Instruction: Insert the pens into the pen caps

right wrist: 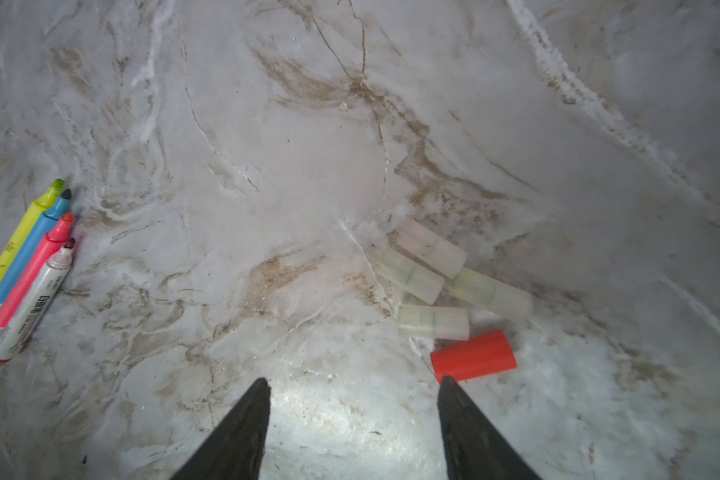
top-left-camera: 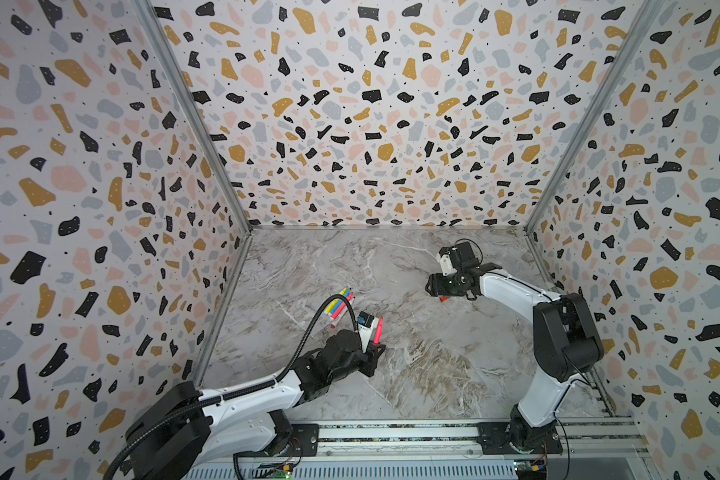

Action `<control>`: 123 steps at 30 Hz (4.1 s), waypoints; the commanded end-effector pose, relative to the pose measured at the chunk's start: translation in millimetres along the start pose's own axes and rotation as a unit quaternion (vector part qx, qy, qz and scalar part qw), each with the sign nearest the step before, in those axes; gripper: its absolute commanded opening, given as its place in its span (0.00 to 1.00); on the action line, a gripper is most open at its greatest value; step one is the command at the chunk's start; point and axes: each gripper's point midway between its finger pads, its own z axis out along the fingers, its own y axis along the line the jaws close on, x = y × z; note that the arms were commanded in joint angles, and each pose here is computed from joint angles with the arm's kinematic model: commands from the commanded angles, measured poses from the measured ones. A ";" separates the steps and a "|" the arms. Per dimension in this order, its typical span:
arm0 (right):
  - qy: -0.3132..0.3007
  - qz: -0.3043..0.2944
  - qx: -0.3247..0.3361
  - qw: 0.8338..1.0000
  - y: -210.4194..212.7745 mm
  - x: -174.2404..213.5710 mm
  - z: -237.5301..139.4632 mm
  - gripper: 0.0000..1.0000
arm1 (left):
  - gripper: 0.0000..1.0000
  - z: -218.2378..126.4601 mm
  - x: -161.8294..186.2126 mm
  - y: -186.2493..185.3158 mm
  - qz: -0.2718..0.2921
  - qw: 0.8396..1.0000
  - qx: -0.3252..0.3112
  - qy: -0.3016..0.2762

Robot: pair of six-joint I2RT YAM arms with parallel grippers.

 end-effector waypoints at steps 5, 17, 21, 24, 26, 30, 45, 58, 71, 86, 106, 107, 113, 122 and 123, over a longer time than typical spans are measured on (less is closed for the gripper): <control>0.001 -0.007 0.013 1.000 -7.1 -25.8 13.3 0.65 | 0.00 -4.2 -5.0 3.0 -0.008 1.000 -0.004 -0.021; 0.019 0.010 0.056 0.998 -29.2 -34.5 38.0 0.67 | 0.00 -9.8 -4.0 7.5 -0.013 0.999 -0.013 -0.027; 0.027 0.013 0.051 0.998 -30.0 -29.8 44.8 0.67 | 0.00 -10.1 -3.5 8.0 -0.014 0.999 -0.014 -0.027; 0.029 0.014 0.047 0.998 -29.6 -28.1 49.3 0.67 | 0.00 -10.6 -3.3 8.2 -0.013 0.999 -0.014 -0.027; 0.031 0.014 0.040 0.999 -28.1 -27.7 52.7 0.67 | 0.00 -11.1 -4.0 8.9 -0.013 0.999 -0.016 -0.028; 0.034 0.014 0.029 0.999 -24.8 -29.1 57.9 0.67 | 0.00 -12.8 -5.4 9.1 -0.013 0.999 -0.018 -0.032; 0.039 -0.007 -0.016 0.999 11.1 -26.4 72.6 0.66 | 0.00 -15.2 -4.4 14.2 -0.009 0.999 -0.033 -0.028; 0.048 -0.043 -0.067 0.996 65.8 -9.8 78.4 0.65 | 0.00 -19.6 -2.9 20.3 -0.011 0.998 -0.045 -0.035; 0.043 -0.079 -0.130 0.987 114.2 -6.8 73.2 0.65 | 0.00 -23.1 -2.9 21.7 -0.013 0.998 -0.047 -0.039; -0.020 -0.012 -0.047 0.999 102.7 -28.7 22.9 0.64 | 0.00 -27.3 -3.6 26.0 -0.014 0.997 -0.056 -0.048; 0.046 0.023 -0.038 0.998 106.3 14.5 62.6 0.63 | 0.00 -30.0 -1.9 29.6 -0.018 0.997 -0.062 -0.053; 0.047 0.023 -0.037 0.998 105.8 14.7 64.6 0.63 | 0.00 -30.1 -2.2 29.8 -0.018 0.996 -0.063 -0.053; 0.053 0.017 -0.037 0.998 109.0 13.5 79.6 0.61 | 0.00 -30.2 -2.6 30.1 -0.016 0.996 -0.065 -0.052; 0.057 0.001 -0.037 0.998 117.5 11.7 84.7 0.56 | 0.00 -31.6 -5.3 30.6 -0.015 0.996 -0.069 -0.055; 0.057 -0.003 -0.034 0.998 117.9 12.9 85.3 0.56 | 0.00 -31.4 -5.1 30.5 -0.015 0.996 -0.069 -0.054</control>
